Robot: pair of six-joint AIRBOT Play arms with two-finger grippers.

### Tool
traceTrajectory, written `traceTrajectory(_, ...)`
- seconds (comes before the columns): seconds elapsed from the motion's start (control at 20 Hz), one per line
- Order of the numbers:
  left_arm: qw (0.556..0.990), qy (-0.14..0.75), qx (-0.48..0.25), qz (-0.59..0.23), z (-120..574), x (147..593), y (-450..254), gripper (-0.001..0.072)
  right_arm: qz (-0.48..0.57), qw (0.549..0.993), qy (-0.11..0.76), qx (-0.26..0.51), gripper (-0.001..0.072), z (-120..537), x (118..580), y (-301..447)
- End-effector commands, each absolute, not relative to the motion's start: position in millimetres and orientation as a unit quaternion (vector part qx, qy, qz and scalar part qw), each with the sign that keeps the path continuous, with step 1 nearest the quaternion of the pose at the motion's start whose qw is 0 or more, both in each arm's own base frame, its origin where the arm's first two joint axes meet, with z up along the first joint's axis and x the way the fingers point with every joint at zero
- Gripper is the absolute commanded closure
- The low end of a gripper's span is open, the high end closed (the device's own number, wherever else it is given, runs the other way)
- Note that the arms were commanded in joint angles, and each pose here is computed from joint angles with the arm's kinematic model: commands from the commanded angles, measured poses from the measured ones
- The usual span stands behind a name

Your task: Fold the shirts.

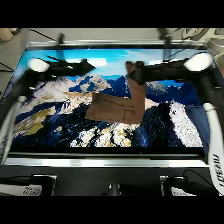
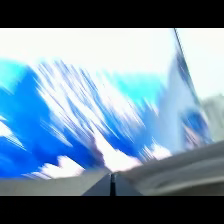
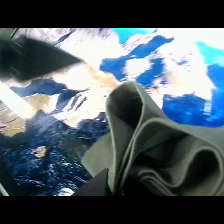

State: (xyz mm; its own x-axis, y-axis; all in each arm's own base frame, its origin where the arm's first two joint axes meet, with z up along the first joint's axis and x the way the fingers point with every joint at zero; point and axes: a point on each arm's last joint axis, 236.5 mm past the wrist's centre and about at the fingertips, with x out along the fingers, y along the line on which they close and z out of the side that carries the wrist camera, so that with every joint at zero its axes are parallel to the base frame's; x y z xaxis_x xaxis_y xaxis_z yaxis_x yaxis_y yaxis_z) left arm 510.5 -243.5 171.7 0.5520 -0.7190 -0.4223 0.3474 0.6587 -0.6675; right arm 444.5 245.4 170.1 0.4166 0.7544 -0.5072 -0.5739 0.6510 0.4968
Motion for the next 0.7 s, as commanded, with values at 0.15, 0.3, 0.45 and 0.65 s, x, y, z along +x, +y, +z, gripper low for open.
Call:
traceTrajectory(0.15,0.922,0.221,-0.193,-0.251,317.5,448.6,-111.1,0.0685,0.416,0.792,0.404,0.192,0.0439,44.4,441.1,418.7)
traceTrajectory(0.3,0.933,0.196,-0.17,-0.249,343.5,423.5,-108.3,0.0685,0.418,0.784,0.422,0.179,0.0018,17.0,436.1,425.4)
traceTrajectory(0.45,0.933,0.22,-0.145,-0.247,333.7,413.0,-107.1,0.0685,0.433,0.778,0.444,0.101,0.0021,22.9,438.1,364.6)
traceTrajectory(0.65,0.937,0.242,-0.121,-0.222,314.1,416.6,-95.1,0.0685,0.32,0.756,0.569,-0.054,0.002,-0.6,433.2,171.5)
